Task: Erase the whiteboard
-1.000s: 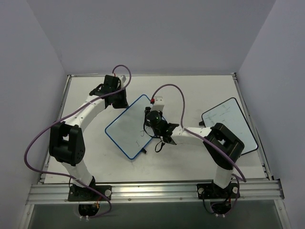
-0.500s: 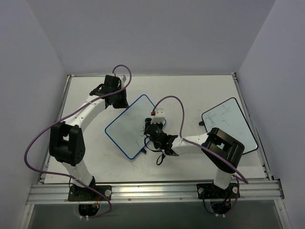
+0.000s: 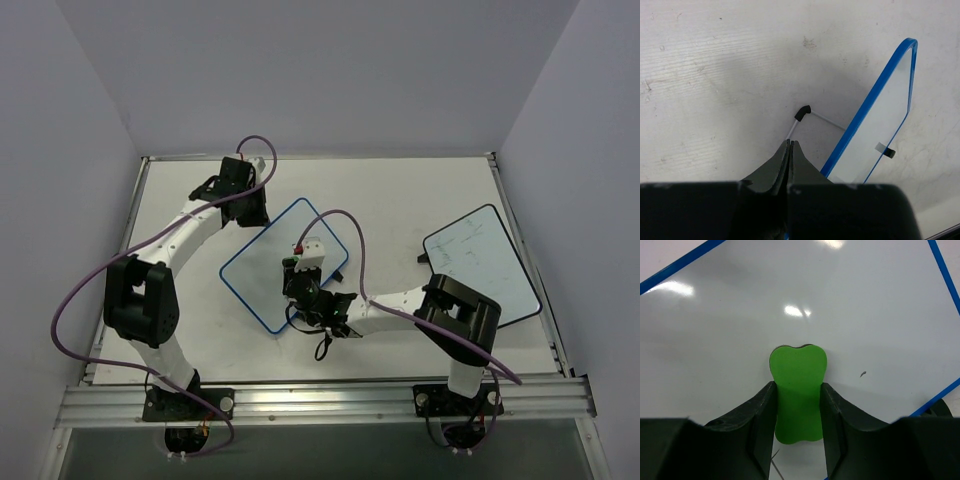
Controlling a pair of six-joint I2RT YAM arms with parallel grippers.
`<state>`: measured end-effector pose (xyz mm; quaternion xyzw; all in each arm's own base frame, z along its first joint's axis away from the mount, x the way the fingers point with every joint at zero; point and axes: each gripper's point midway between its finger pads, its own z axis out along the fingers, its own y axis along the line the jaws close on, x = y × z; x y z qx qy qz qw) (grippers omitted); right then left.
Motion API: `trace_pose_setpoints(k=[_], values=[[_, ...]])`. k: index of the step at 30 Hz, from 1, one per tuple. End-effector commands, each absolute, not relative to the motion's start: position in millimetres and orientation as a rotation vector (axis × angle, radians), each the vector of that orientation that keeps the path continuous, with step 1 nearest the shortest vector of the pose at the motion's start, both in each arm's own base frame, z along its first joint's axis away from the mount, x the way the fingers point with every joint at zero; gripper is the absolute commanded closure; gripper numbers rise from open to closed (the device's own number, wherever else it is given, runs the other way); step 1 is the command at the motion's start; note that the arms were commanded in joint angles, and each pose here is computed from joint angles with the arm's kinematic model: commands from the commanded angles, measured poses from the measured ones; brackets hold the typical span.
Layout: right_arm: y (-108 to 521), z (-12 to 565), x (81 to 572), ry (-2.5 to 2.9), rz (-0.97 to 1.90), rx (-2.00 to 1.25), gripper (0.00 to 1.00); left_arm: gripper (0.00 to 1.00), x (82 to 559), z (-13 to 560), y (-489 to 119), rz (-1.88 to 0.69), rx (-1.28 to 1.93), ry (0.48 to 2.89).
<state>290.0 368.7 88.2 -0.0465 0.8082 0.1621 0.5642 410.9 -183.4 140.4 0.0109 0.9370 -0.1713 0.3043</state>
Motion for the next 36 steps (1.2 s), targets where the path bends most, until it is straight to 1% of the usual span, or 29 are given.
trace_pose_setpoints(k=[1,8,23,28,31,36], values=[[386,65,275,1.969,0.406,-0.203,1.0,0.98,395,154,-203,-0.536,0.085,2.478],[365,48,282,1.995,0.338,-0.169,1.0,0.98,395,154,-204,-0.536,0.089,2.478],[292,19,299,2.062,0.236,-0.006,1.0,0.98,396,152,-204,-0.532,0.092,2.48],[284,17,299,2.076,0.206,0.018,1.0,0.98,395,152,-203,-0.531,0.092,2.482],[287,14,299,2.087,0.244,0.03,1.0,0.98,396,152,-203,-0.528,0.09,2.48],[317,12,290,2.084,0.371,-0.012,1.0,0.98,395,151,-203,-0.53,0.089,2.482]])
